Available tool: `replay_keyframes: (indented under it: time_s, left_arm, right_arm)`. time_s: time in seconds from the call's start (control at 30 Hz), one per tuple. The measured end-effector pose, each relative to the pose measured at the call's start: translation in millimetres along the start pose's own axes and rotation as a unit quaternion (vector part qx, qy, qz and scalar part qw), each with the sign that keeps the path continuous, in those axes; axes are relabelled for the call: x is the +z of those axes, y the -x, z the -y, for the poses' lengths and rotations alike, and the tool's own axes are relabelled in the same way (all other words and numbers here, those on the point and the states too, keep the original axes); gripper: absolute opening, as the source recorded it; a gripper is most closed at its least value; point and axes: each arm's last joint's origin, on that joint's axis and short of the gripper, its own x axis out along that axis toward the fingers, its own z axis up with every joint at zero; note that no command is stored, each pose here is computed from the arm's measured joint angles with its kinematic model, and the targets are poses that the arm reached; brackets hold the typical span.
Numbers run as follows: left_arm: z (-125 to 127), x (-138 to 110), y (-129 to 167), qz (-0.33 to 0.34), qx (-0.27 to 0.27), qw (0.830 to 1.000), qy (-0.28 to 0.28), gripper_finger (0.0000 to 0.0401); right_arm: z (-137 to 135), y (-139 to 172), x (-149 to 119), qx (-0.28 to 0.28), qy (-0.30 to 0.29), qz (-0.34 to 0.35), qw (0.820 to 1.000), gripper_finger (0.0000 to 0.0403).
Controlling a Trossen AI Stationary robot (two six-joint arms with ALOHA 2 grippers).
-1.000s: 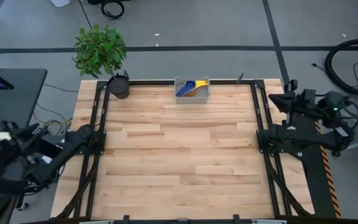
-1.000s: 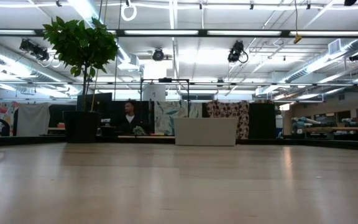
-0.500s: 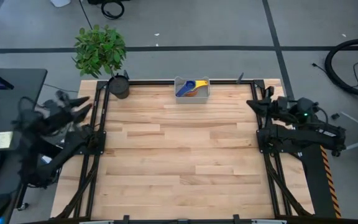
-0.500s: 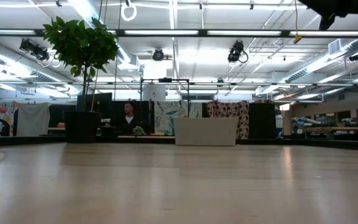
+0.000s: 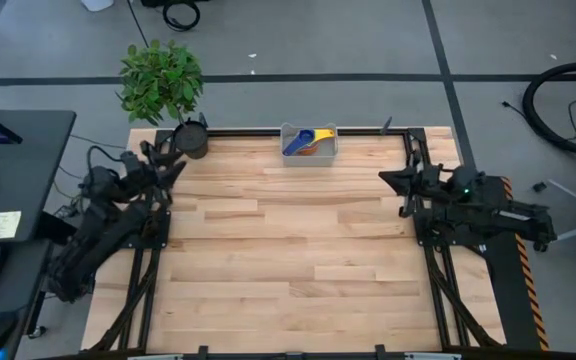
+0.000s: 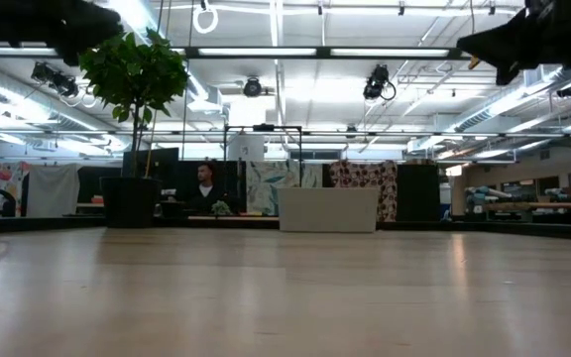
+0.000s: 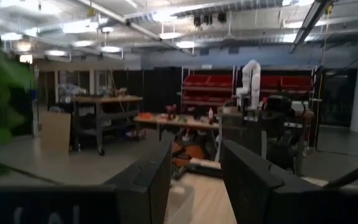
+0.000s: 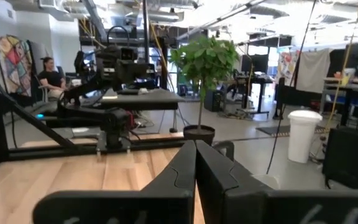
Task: Nest measuring cups in basket
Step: Return to Home Position
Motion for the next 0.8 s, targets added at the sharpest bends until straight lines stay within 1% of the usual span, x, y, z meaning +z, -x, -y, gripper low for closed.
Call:
replay_keyframes:
  time_s: [0.2,0.37,0.53,0.67,0.8]
  left_arm:
    - [-5.2,-20.9,-3.0,-0.026,0.015,0.999,0.011,0.0141]
    - [-9.9,-41.6,-4.6,-0.053,0.032,0.998,0.02,0.0141]
    - [-14.8,-64.5,-5.6,-0.069,0.05,0.996,0.029,0.0141]
    - [-17.4,-80.2,-5.9,-0.06,0.05,0.997,0.026,0.0141]
    - [-18.6,-92.1,-5.4,-0.067,0.047,0.996,0.029,0.0141]
  right_arm:
    - [-1.3,-5.6,-26.7,-0.002,-0.024,0.007,1.0,0.0012]
    - [-2.2,-7.4,-45.9,-0.003,-0.027,-0.002,1.0,0.0012]
    - [-2.7,-7.9,-55.4,-0.003,-0.027,-0.008,1.0,0.0012]
    - [-2.8,-7.9,-66.5,-0.009,-0.029,-0.029,0.999,0.0012]
    - [-1.8,-7.9,-68.3,-0.019,-0.035,-0.038,0.998,0.0012]
